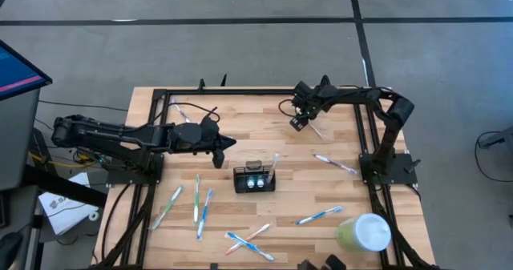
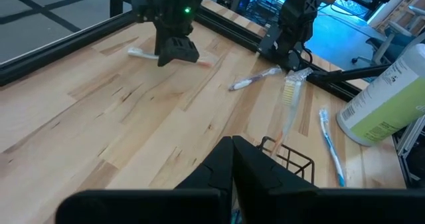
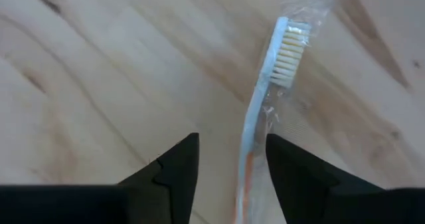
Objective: Pick & Place toothbrushing station
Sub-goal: Put the top right orange toothbrush into the top right section of the mesh organizer
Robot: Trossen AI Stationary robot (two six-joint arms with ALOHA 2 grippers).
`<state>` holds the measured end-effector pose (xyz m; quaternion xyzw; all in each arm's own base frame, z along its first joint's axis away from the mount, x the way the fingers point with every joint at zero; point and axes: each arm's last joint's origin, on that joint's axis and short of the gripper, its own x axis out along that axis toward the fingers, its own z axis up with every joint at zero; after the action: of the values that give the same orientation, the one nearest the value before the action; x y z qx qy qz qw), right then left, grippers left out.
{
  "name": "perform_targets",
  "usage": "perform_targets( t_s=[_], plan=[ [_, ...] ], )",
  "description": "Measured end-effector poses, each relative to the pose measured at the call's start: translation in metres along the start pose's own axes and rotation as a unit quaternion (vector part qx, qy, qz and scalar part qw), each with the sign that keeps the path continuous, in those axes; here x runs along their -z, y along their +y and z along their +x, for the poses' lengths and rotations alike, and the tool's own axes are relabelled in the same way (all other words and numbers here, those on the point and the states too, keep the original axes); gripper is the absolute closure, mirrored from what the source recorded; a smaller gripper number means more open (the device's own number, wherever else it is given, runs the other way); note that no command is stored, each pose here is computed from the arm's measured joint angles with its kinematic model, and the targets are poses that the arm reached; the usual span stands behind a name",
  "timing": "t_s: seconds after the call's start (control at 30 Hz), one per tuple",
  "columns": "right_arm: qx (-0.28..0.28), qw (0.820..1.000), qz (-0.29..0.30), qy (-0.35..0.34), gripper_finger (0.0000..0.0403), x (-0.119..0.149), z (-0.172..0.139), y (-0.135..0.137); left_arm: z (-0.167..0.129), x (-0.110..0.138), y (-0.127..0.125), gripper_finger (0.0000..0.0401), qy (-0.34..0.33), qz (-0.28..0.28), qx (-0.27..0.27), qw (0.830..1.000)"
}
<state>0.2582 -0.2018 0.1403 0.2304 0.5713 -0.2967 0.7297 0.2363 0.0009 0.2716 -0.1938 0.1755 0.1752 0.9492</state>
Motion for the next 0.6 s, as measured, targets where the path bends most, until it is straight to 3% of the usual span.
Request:
perform_targets(
  t_s=[0.6],
  plan=[
    [0.005,1.0,0.012,0.026,0.0394,0.0044,-0.0002,-0.0118,0.0,0.0,0.0,0.0401,0.0,0.003,0.0,1.0]
  ],
)
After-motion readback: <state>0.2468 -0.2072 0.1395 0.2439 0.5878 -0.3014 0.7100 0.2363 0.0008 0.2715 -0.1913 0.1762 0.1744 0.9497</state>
